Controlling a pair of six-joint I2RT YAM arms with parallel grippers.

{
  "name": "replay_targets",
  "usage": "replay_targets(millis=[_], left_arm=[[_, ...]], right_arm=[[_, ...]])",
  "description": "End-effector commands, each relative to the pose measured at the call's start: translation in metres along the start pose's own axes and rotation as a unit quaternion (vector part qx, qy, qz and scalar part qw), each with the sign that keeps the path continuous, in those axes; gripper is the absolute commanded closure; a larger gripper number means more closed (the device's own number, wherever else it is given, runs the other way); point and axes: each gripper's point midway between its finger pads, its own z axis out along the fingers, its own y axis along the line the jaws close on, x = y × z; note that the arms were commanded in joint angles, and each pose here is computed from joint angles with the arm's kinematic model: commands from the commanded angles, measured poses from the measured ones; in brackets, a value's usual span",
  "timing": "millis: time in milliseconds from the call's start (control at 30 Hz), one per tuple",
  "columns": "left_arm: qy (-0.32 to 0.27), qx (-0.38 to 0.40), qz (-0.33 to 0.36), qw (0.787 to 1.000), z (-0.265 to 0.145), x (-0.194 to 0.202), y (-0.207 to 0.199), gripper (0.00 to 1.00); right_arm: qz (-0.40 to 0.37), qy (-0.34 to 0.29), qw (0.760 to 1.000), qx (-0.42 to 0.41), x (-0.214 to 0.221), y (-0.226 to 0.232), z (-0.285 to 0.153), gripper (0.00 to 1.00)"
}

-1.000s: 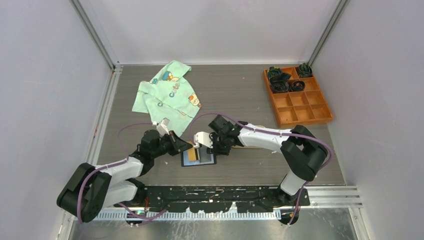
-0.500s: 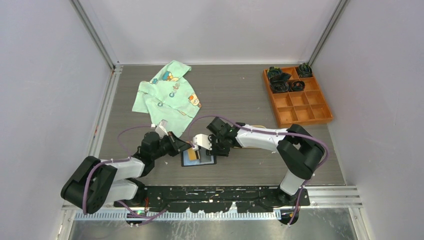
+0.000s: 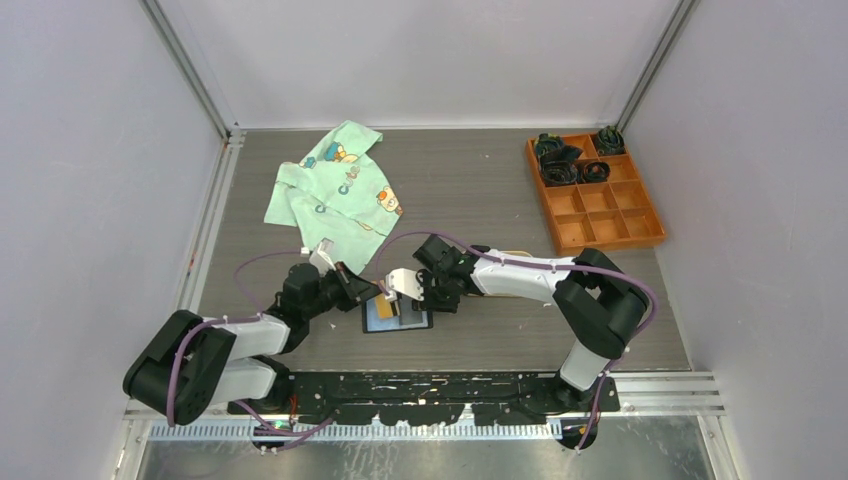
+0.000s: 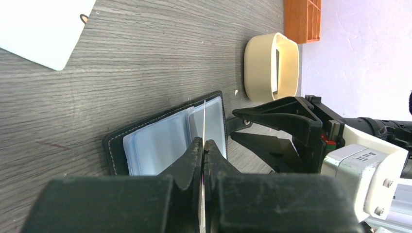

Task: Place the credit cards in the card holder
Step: Insert the credit card into the card holder.

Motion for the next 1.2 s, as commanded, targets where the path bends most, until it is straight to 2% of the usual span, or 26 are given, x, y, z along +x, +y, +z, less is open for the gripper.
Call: replay_targets(millis=[0, 1167], left_arm=[[-0.018, 0.008, 0.019, 1.0, 0.0, -0.007, -0.003, 1.0], [0.017, 0.011, -0.009, 1.0, 0.008, 0.008, 0.006, 1.0]], right_arm=[[-0.001, -0.002, 1.0, 0.005, -0.004, -0.002, 0.0, 0.61], [0.003, 0.007, 1.0, -0.001, -0.003, -0.001, 0.001, 0.64]])
